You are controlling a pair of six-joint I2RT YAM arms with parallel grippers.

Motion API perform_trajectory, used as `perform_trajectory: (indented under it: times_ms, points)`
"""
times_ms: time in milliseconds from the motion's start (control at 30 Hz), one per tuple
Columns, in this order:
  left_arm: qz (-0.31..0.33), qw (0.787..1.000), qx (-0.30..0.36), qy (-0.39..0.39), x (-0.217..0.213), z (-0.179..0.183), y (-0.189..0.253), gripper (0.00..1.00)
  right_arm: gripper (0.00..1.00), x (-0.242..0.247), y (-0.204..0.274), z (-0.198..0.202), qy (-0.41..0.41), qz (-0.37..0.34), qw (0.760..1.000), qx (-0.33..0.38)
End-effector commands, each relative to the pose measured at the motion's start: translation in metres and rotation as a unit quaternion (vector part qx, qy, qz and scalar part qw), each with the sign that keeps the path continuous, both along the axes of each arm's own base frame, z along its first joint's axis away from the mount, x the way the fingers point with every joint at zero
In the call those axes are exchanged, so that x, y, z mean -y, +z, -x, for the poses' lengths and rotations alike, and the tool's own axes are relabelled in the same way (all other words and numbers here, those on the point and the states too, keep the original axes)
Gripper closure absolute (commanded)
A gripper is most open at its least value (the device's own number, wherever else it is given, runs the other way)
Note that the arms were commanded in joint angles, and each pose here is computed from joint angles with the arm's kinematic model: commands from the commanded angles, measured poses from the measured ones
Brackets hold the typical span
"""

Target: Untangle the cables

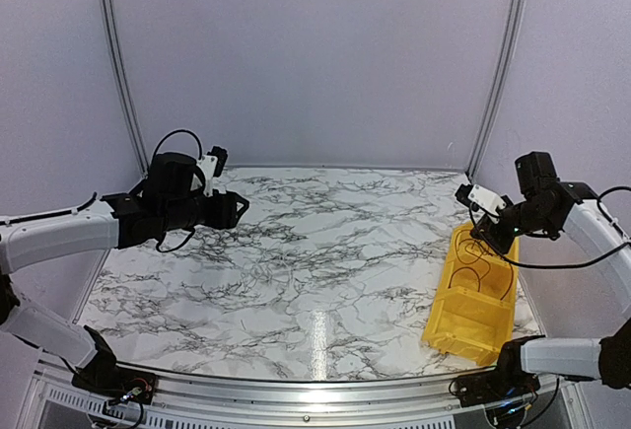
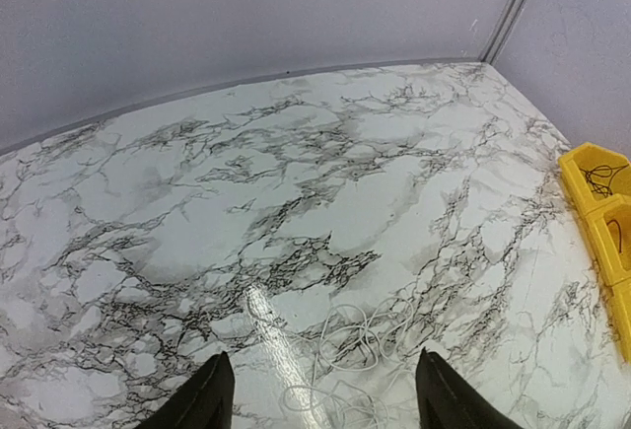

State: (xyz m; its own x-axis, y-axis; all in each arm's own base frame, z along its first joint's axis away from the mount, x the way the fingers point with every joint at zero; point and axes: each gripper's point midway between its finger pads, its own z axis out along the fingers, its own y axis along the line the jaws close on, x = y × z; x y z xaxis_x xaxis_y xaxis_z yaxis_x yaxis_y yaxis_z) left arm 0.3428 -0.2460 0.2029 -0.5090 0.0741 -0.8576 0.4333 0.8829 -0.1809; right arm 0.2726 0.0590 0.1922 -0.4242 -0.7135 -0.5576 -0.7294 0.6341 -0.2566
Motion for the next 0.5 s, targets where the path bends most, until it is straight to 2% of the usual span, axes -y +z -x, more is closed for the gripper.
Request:
perform_trajectory:
  times_ms: [0, 233, 367, 467]
  points:
    - [0.010, 0.999, 0.046, -0.026, 0.003, 0.003, 0.037, 0.33, 1.00, 0.020, -0.016, 0.008, -0.005, 0.060, 0.998, -0.024]
    - [-0.006, 0.997, 0.074, 0.006, -0.013, 0.001, 0.053, 0.30, 1.00, 0.035, -0.055, 0.017, 0.001, 0.113, 0.990, -0.081]
    - [-0.016, 0.996, 0.087, 0.017, -0.019, 0.000, 0.057, 0.28, 0.84, 0.038, -0.064, 0.021, -0.001, 0.121, 0.988, -0.098]
    - [-0.032, 0.995, 0.094, 0.031, -0.026, -0.003, 0.057, 0.27, 0.73, 0.033, -0.049, 0.013, 0.000, 0.107, 0.991, -0.081]
